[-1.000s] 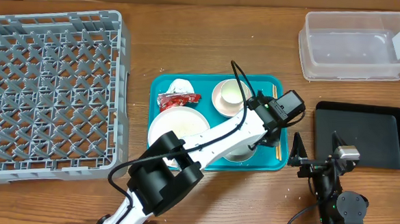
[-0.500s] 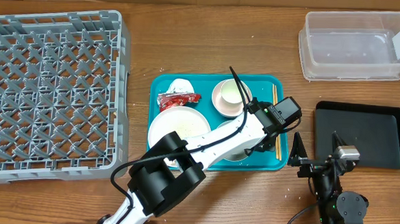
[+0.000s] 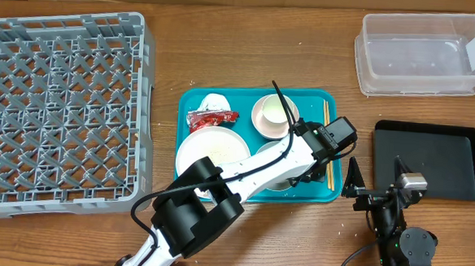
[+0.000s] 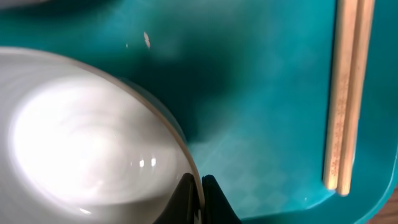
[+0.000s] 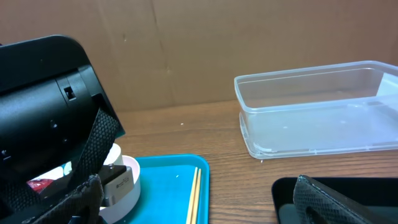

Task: Sort waste into correct bins and load items into the dishwasher
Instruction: 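Grasp the rim of the grey bowl with the left gripper, then lift the grey bowl and carry it to the dish rack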

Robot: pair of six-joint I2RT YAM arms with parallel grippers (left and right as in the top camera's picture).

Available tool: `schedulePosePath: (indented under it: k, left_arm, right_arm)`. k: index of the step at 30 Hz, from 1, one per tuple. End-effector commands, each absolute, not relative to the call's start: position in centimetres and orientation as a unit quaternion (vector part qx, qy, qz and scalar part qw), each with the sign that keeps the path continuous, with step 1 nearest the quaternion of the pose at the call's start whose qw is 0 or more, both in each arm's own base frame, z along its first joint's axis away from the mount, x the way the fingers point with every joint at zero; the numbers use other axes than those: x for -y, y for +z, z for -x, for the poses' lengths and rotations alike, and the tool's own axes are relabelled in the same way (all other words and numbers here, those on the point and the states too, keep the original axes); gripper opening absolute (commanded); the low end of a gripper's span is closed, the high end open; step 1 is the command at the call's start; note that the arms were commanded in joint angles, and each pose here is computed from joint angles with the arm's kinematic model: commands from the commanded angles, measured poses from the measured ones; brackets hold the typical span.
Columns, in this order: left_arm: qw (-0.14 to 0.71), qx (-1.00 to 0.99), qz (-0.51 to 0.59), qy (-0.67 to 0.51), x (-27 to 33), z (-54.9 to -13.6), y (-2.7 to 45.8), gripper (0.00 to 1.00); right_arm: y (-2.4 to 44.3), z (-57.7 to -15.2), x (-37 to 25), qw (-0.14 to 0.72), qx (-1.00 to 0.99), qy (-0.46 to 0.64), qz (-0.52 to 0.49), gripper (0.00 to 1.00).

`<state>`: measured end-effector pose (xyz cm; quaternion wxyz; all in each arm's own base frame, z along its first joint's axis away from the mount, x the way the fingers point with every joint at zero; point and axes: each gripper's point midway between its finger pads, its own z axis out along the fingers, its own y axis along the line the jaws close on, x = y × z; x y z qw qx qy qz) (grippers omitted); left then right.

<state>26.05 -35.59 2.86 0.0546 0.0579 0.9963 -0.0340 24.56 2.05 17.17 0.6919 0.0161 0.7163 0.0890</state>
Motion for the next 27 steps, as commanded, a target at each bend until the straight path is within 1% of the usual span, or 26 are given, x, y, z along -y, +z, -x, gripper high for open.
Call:
schedulePosePath:
  k: [1, 11, 15, 16, 17, 20, 23, 27]
  left_arm:
    - [0.001, -0.996, -0.066, -0.065, 36.9, -24.0, 3.5, 0.04]
    - [0.007, -0.991, -0.112, -0.067, 36.9, -24.4, 12.4, 0.04]
    - [0.03, -0.984, -0.156, -0.082, 35.9, -26.0, 16.6, 0.04]
    - [0.046, -0.982, -0.165, -0.086, 34.5, -27.5, 18.6, 0.04]
    - [0.057, -0.982, -0.158, -0.084, 33.4, -28.6, 19.6, 0.04]
    - [0.092, -0.988, -0.098, -0.074, 28.6, -32.6, 22.3, 0.04]
    - [0.11, -0.99, -0.027, -0.081, 23.4, -36.1, 24.1, 0.04]
    - [0.134, -0.988, 0.037, -0.068, 14.2, -40.8, 24.7, 0.04]
  right_arm:
    - [17.0, -24.6, -2.0, 0.694, -0.715, 0.089, -0.018, 1.0]
    - [17.0, -24.6, -2.0, 0.694, -0.715, 0.089, -0.018, 1.0]
    - [17.0, -24.6, -2.0, 0.694, -0.715, 0.089, -0.019, 1.0]
    - [17.0, -24.6, -2.0, 0.694, -0.715, 0.089, -0.018, 1.0]
    - [17.0, -24.6, -2.0, 0.693, -0.715, 0.089, -0.018, 1.0]
    - [17.0, -24.6, -2.0, 0.694, -0.715, 0.089, -0.018, 1.0]
    - [17.0, -24.6, -2.0, 0.694, -0.715, 0.089, -0.018, 1.0]
    - [17.0, -24.6, -2.0, 0.694, -0.715, 0.089, -0.018, 1.0]
